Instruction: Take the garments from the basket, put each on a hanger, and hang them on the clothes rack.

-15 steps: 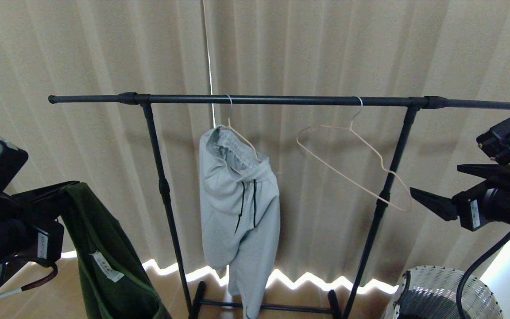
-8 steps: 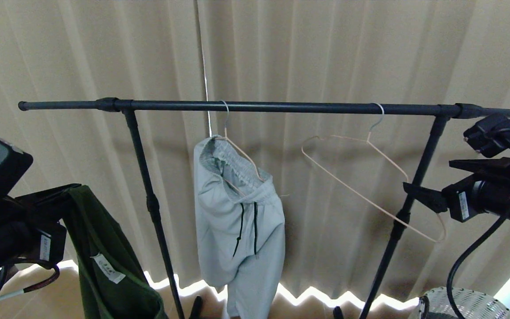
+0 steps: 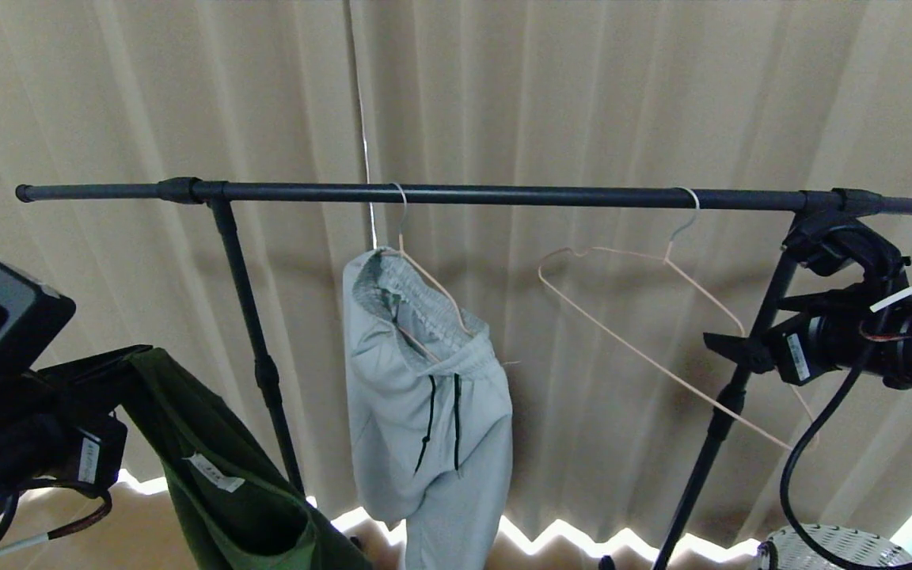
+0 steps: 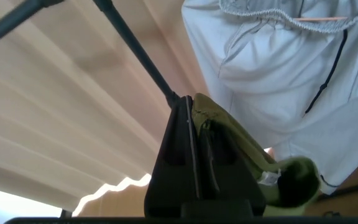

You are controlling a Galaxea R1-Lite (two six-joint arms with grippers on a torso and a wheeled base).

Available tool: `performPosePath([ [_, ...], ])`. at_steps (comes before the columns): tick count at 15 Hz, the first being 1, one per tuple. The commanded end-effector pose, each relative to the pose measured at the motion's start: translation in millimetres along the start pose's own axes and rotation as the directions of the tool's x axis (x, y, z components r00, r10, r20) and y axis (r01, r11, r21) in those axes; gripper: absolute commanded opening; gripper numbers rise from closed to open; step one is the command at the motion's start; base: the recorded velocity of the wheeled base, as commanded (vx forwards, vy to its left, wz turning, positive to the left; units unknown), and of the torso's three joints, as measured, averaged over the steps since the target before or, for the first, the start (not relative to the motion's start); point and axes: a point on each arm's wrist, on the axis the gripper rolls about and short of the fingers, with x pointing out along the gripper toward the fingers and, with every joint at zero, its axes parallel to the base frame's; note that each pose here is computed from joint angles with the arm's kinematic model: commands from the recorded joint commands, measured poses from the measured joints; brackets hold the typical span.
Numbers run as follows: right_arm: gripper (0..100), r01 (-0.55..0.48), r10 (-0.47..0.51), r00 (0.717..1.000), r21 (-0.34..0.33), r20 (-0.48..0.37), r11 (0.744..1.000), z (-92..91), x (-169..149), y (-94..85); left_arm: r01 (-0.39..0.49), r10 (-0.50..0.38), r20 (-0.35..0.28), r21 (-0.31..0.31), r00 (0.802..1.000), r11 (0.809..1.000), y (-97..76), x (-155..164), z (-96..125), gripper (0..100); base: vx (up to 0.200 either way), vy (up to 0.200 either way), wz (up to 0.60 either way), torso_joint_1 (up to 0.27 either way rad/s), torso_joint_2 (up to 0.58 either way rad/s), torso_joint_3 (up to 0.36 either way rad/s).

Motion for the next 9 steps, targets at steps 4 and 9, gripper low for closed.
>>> performPosePath([
  [4, 100, -0.060, 0.064, 0.995, 0.069, -0.070, 0.996, -3.1, 19, 2.4, 0.011, -0.011, -0.007, 0.006, 1.000, 1.000, -2.4, 0, -2, 0, 0.000, 0.000, 0.00, 0.000, 0.00, 0.000],
  [9, 100, -0.079, 0.089, 0.992, 0.108, -0.091, 0.991, -5.5, 28, 3.8, 0.015, -0.015, -0.010, 0.007, 1.000, 1.000, -3.1, 0, -4, 0, 0.000, 0.000, 0.00, 0.000, 0.00, 0.000],
])
